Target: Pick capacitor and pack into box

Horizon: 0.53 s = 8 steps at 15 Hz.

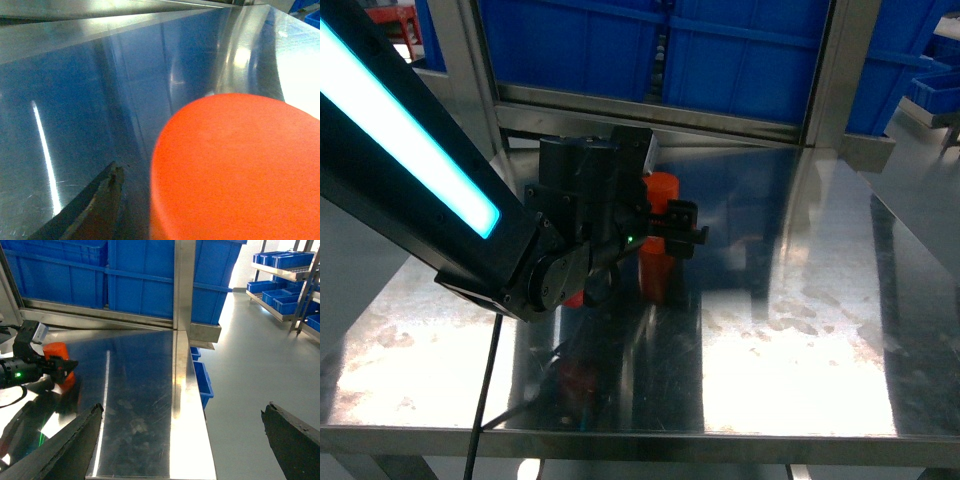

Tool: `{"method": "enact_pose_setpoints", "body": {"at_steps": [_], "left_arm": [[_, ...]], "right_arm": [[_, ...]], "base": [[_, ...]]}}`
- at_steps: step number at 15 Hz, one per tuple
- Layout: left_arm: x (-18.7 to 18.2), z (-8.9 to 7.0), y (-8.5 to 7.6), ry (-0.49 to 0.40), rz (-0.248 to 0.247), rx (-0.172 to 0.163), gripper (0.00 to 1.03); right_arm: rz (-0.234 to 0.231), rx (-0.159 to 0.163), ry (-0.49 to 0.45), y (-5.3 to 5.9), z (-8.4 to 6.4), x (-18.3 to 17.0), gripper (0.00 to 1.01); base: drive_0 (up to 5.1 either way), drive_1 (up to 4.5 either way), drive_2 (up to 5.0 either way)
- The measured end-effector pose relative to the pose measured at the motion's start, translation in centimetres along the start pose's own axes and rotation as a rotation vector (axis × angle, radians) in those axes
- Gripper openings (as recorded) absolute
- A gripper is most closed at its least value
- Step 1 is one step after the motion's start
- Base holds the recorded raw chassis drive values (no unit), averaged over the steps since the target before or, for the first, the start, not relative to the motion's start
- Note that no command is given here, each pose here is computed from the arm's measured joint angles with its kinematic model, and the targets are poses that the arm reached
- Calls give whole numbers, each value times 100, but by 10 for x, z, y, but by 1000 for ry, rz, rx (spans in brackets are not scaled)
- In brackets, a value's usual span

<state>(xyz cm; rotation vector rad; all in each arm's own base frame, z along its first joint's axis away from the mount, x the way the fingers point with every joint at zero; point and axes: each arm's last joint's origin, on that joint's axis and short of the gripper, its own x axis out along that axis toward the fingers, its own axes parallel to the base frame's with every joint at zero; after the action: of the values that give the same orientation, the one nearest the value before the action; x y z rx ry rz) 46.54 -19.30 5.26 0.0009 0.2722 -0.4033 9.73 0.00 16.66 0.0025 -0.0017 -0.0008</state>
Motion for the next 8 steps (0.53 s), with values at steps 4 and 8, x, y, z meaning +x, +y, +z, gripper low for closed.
{"method": "enact_pose_setpoints", "body": {"at_steps": [4, 8], "left_arm": [[-11, 6, 6, -127, 27, -38, 44], [-111, 50, 49, -363, 200, -48, 44]], "right_arm": [[0, 0, 0, 0, 0, 0, 98], [0, 0, 0, 0, 0, 0, 98]], "base": [[0, 0, 0], [0, 0, 0]]}}
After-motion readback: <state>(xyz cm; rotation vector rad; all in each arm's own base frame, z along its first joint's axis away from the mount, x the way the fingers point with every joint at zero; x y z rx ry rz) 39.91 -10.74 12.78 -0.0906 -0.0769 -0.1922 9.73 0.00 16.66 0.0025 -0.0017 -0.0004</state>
